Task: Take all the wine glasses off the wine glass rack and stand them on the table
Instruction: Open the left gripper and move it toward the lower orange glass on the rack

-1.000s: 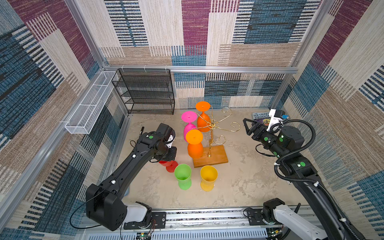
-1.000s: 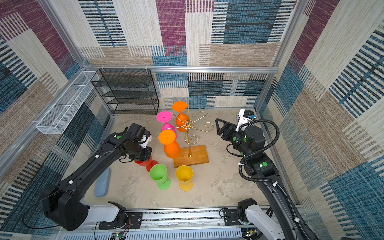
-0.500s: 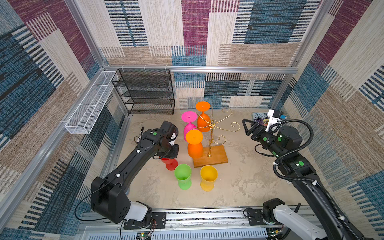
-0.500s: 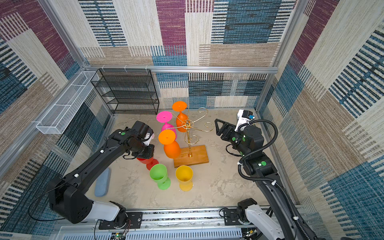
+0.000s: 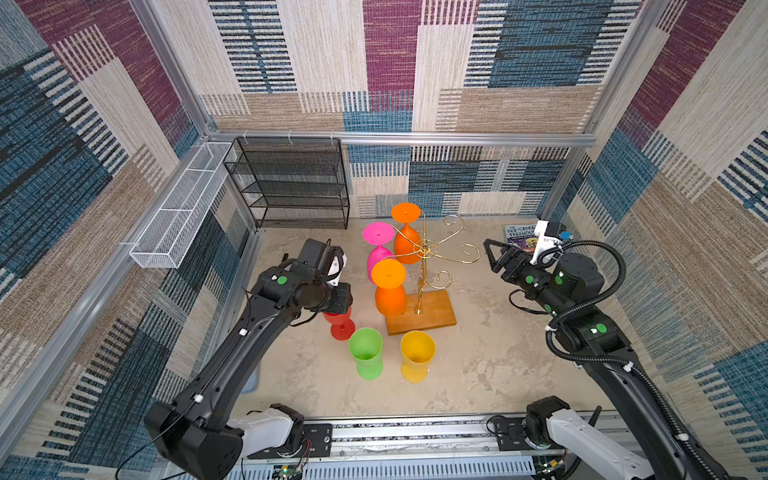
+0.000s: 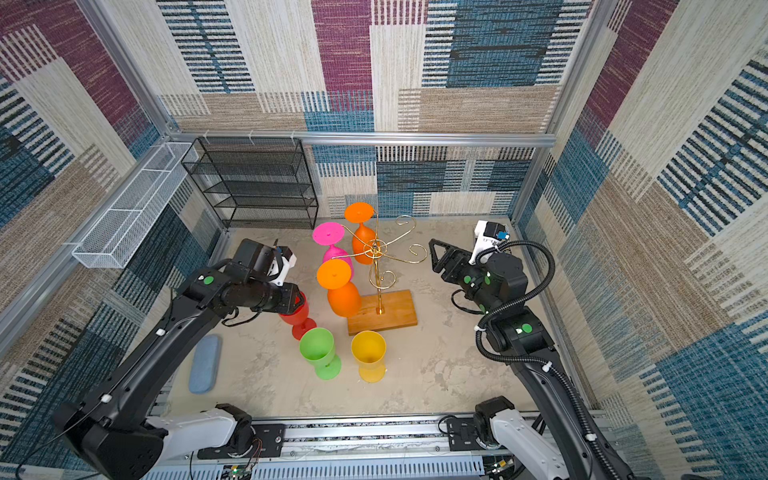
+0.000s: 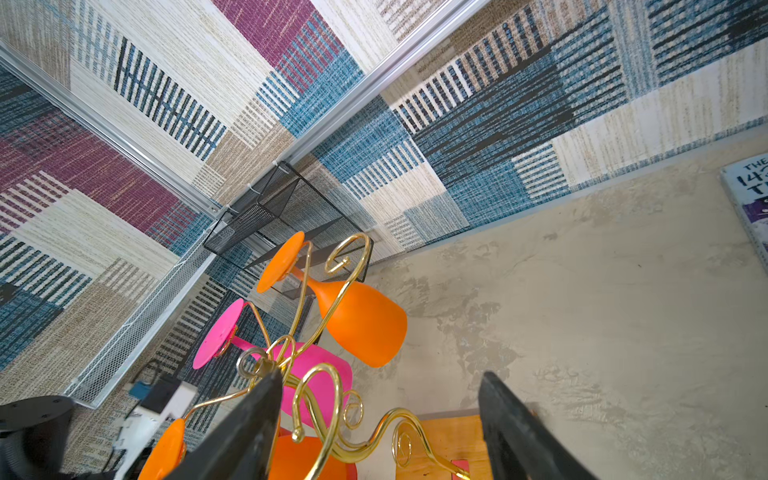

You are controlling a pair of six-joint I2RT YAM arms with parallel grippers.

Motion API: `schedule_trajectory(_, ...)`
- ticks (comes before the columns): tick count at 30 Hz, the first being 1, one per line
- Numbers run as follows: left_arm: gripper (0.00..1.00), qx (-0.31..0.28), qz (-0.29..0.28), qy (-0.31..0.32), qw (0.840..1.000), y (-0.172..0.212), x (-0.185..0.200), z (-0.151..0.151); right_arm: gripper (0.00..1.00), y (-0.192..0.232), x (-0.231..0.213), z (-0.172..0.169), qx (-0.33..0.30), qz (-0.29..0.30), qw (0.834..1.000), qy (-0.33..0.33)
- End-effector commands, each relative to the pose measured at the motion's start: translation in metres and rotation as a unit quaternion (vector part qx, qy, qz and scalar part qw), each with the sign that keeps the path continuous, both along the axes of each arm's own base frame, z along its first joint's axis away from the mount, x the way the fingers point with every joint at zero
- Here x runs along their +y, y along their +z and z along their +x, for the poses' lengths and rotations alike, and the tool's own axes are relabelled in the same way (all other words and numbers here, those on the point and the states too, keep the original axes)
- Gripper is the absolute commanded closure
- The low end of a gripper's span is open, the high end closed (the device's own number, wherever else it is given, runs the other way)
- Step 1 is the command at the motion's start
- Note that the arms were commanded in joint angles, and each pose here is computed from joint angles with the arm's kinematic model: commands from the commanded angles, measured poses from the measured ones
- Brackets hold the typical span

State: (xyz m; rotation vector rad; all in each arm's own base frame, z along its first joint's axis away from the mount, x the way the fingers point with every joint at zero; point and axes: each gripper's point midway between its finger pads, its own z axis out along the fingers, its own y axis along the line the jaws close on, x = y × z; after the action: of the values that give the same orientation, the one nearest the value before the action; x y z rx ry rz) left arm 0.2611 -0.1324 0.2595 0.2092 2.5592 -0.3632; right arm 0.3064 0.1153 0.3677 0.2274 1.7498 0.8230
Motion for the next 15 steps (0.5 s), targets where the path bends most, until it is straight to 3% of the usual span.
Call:
schedule_trajectory(1,0.62,-0.096,-0.015,0.082,0.992,0.045,0.03,-0.005,0.24,0.003,-0.002,0.001,-0.01,0.002,1.0,-0.007)
schedule_trajectory(4,0.61,-0.215,-0.111,0.108,0.964,0.097,0.038,-0.021,0.24,-0.001,-0.001,0.002,-0.006,0.003,1.0,-0.006)
schedule_trajectory(6,0.46,-0.27,-0.178,0.088,0.942,0.124,0.033,-0.037,0.24,-0.003,0.001,0.003,-0.002,0.006,1.0,-0.001)
schedule_trajectory(8,0.43,-0.29,-0.235,0.087,0.924,0.142,0.029,-0.045,0.24,-0.004,0.001,0.003,-0.001,0.009,1.0,0.001)
schedule_trajectory(10,0.42,-0.273,-0.289,0.076,0.915,0.147,0.016,-0.047,0.24,-0.004,0.002,0.004,-0.001,0.012,1.0,0.001)
schedule_trajectory(15,0.41,-0.154,-0.403,0.023,0.902,0.128,-0.038,-0.037,0.24,-0.007,0.006,0.005,0.003,0.018,1.0,0.01)
